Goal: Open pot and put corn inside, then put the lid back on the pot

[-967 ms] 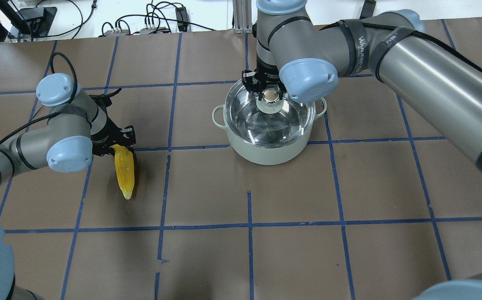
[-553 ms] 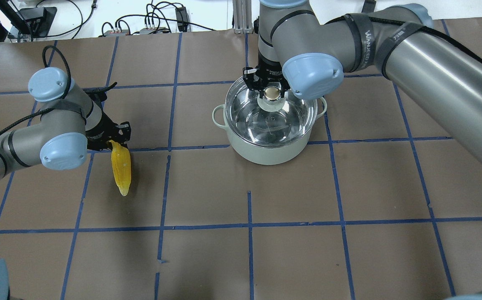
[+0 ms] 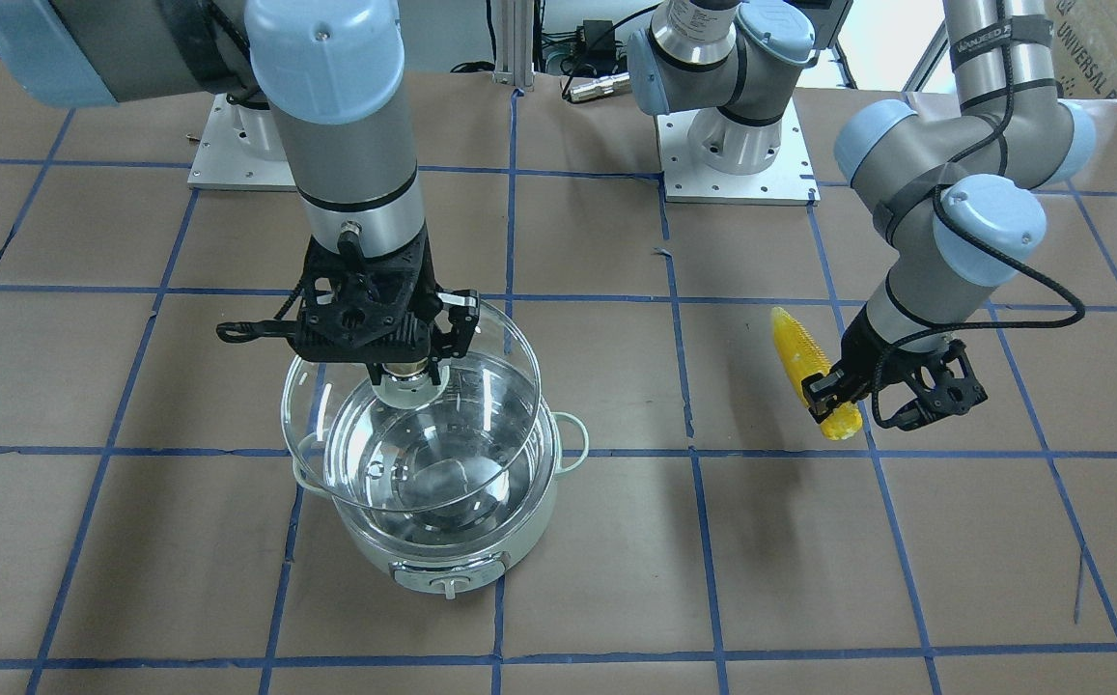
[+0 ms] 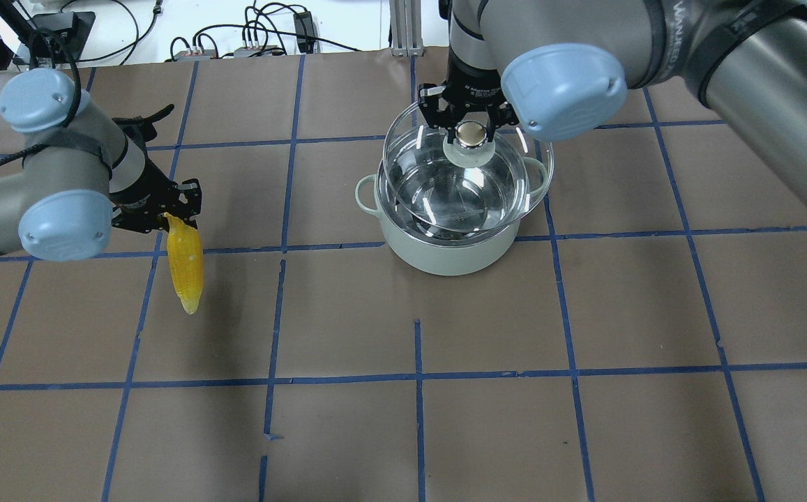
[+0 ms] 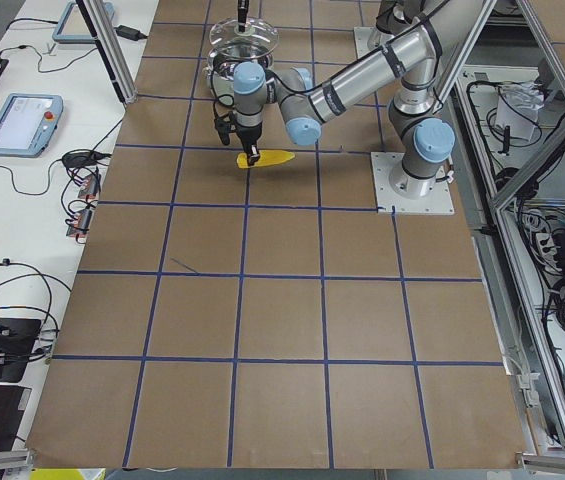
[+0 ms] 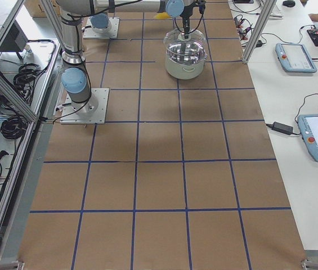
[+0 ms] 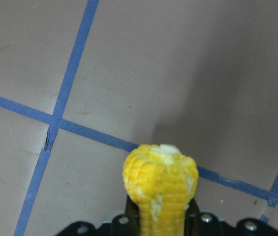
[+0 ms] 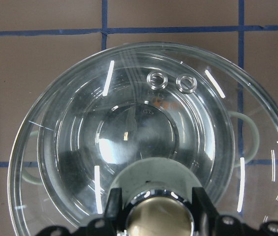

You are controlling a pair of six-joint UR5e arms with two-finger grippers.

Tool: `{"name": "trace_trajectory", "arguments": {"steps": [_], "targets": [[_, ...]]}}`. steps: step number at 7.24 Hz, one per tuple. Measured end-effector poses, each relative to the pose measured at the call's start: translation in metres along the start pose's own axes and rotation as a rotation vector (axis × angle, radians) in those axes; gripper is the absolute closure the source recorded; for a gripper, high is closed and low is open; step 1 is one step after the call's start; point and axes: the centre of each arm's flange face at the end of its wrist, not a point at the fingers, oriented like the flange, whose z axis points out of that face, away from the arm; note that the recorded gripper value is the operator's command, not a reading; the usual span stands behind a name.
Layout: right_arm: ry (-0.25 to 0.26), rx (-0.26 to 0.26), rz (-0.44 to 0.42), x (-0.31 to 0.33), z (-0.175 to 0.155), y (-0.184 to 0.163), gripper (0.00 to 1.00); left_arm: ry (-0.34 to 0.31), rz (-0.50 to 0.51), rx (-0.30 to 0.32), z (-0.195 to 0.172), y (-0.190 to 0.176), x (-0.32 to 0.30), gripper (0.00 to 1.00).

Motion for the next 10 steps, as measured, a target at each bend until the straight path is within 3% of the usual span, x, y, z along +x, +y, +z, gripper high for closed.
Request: {"name": "trace_trajectory", "arguments": {"steps": [2,4,6,9,10], "targets": [[0.008,-0.028,-0.028,0.055,-0.042,-0.007,0.78,0.044,-0.063,-0.015,-0.081,0.011,0.063,0.86],[-0.01,-0.08,-0.036,0.136,-0.07,-0.005,0.78,0.12,-0.176,-0.056,-0.124,0.029,0.148,0.87],[-0.025,-0.123,-0.033,0.167,-0.094,0.024,0.78,0.202,-0.28,-0.097,-0.112,0.04,0.212,0.87],[-0.03,-0.154,-0.041,0.161,-0.097,0.075,0.77,0.274,-0.366,-0.1,-0.078,0.051,0.272,0.84],[-0.029,-0.161,-0.044,0.161,-0.094,0.086,0.76,0.287,-0.383,-0.102,-0.066,0.052,0.283,0.01]]}}
